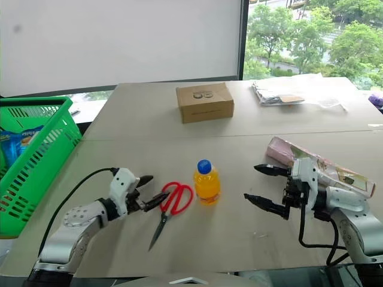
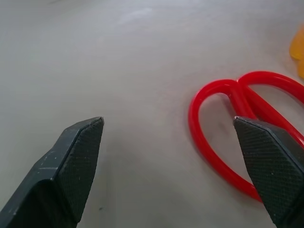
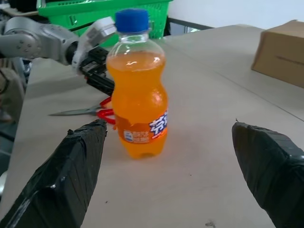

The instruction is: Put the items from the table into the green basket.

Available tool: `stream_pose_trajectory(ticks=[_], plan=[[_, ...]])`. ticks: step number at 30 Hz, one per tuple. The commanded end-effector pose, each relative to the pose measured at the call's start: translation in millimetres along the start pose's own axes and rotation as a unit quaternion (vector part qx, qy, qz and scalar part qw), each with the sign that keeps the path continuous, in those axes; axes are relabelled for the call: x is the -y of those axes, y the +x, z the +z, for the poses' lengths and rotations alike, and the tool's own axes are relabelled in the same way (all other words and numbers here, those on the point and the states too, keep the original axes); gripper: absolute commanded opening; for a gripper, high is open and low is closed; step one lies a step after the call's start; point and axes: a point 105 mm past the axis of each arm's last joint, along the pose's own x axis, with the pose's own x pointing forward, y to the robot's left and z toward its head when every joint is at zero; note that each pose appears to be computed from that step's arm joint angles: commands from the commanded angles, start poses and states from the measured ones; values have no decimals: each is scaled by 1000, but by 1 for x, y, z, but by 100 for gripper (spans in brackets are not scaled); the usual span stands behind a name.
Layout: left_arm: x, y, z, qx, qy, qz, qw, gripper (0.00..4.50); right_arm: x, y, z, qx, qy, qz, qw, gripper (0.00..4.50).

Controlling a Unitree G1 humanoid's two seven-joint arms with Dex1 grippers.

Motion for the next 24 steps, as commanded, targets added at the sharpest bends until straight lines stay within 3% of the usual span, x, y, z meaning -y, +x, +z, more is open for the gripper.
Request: stream_pose_trajectory(ticks=[1,9,13,18,20,24], plan=[[8,5,6,-8,30,-17,999,448,-15,0,7,-6,-6,47,999,450],[7,7,-3,-30,22,-25,999,448,-31,-3,4,-7,1,76,997,450],[5,5,-4,-33,27,-24,999,331,-32,-6,2,-3,6,83,997,450],[3,4,-4,-27,18,-23,999,79,-29,-6,0,0,-3,80,997,450],[2,3,-3,-25,16,-23,999,6,-29,-5,-2,0,-4,80,997,450],[-1,2,0,-22,21,-21,999,6,-27,-3,-2,6,-11,75,997,450]])
